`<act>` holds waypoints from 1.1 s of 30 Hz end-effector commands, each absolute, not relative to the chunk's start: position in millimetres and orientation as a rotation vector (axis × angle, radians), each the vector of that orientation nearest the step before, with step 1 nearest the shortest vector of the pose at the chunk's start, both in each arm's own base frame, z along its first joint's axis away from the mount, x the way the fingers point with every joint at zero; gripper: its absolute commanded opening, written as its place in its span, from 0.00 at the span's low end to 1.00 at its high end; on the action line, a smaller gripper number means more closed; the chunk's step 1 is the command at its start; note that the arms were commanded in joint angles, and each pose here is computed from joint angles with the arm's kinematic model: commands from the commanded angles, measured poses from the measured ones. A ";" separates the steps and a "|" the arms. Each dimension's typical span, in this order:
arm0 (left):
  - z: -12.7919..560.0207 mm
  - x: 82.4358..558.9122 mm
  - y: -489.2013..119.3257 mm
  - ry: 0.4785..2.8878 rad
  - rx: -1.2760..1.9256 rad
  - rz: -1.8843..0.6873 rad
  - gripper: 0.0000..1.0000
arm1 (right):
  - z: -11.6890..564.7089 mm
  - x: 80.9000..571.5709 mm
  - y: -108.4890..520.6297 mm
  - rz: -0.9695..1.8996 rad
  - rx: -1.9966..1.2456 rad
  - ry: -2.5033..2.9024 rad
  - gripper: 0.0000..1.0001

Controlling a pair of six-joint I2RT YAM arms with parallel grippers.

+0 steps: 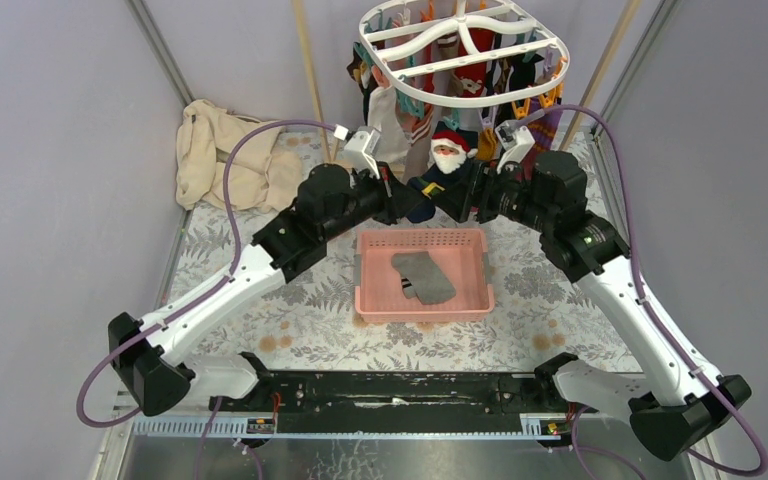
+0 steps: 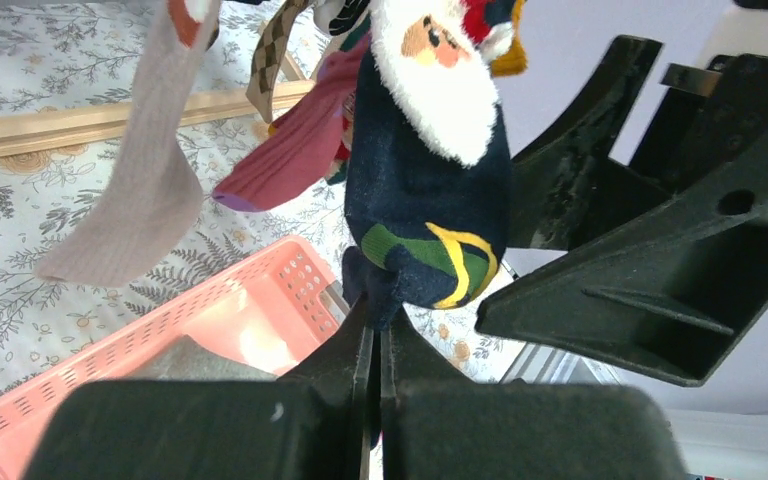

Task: Remove the socks clipped to the hanger
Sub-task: Remove the sock from the hanger.

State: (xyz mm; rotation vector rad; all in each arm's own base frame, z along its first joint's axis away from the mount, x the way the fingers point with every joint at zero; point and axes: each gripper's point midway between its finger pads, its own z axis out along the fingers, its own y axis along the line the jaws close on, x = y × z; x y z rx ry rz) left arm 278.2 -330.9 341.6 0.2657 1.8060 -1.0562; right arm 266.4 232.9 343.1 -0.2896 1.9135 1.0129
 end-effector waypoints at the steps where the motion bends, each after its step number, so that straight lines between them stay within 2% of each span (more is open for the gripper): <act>1: 346.2 280.3 -328.9 1.840 0.304 -1.092 0.00 | 383.9 276.0 205.9 0.826 -0.278 1.782 0.69; 5: 347.7 286.4 -319.7 1.857 0.294 -1.119 0.00 | 403.7 281.0 192.1 0.728 -0.277 1.715 0.69; 13: 354.9 284.3 -306.3 1.868 0.284 -1.177 0.00 | 456.7 288.7 192.1 0.705 -0.303 1.539 0.69; 24: 375.0 267.1 -297.6 1.837 0.298 -1.210 0.00 | 470.3 325.4 202.3 0.676 -0.266 1.487 0.62; 33: 387.6 259.7 -291.5 1.812 0.304 -1.216 0.00 | 468.9 341.9 203.8 0.642 -0.249 1.472 0.65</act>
